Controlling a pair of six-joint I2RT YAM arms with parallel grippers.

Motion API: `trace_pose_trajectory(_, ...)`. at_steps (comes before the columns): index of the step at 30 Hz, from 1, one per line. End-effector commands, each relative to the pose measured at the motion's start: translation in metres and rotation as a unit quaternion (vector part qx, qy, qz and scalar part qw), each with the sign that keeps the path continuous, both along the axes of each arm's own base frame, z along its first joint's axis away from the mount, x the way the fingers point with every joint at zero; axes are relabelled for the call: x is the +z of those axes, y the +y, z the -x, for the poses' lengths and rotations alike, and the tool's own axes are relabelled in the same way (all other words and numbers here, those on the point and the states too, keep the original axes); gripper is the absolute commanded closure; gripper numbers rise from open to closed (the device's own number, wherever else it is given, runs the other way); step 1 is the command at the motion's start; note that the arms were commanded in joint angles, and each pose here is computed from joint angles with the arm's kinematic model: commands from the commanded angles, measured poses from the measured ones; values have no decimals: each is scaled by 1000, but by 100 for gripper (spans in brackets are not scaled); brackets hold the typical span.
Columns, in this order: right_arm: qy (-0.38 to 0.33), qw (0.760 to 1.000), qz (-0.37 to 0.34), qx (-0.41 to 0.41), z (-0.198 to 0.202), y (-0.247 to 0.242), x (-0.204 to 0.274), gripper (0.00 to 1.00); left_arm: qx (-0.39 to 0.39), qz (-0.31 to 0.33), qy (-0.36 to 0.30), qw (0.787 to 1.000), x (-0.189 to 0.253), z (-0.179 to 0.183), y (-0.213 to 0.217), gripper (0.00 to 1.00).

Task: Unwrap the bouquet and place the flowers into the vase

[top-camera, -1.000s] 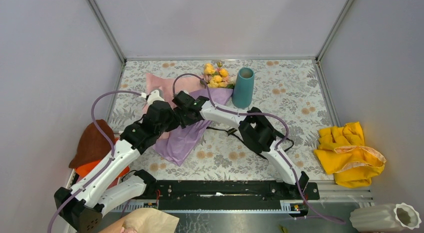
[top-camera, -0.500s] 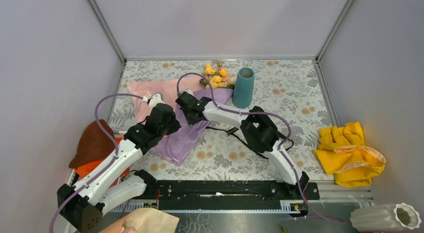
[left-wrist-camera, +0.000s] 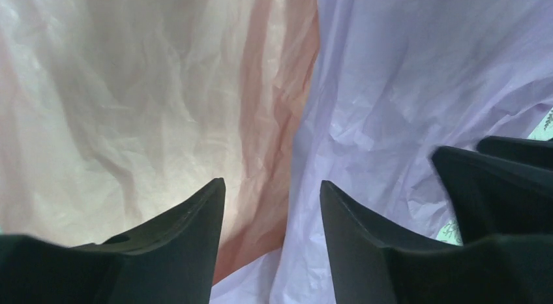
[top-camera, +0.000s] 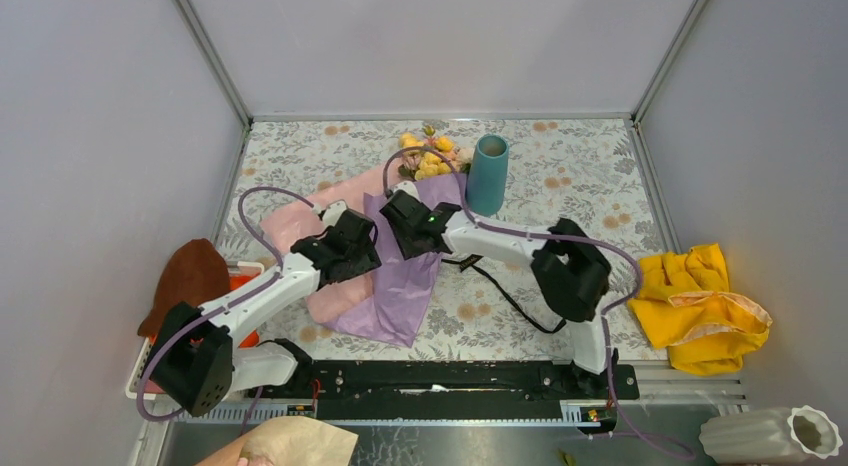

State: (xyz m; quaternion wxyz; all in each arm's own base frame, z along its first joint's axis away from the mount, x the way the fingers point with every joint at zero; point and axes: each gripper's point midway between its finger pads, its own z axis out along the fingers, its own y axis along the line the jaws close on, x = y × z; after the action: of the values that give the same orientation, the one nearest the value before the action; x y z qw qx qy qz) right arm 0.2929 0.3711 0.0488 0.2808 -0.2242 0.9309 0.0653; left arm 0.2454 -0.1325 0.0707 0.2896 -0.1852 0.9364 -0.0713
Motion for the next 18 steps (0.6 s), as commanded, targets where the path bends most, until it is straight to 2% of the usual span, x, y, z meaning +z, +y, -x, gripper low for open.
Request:
trace_pose_trajectory(1, -105, 992, -71, -21, -19, -8, 101, 53, -7, 46, -16, 999, -1, -11, -20, 34)
trace_pose_trajectory(6, -147, 984, -95, -28, -19, -20, 136, 44, -11, 67, 12, 998, -19, -8, -28, 31)
trace_pose_trajectory(18, -147, 983, -101, -33, -12, -29, 140, 44, -20, 64, 15, 998, -44, -6, -27, 39)
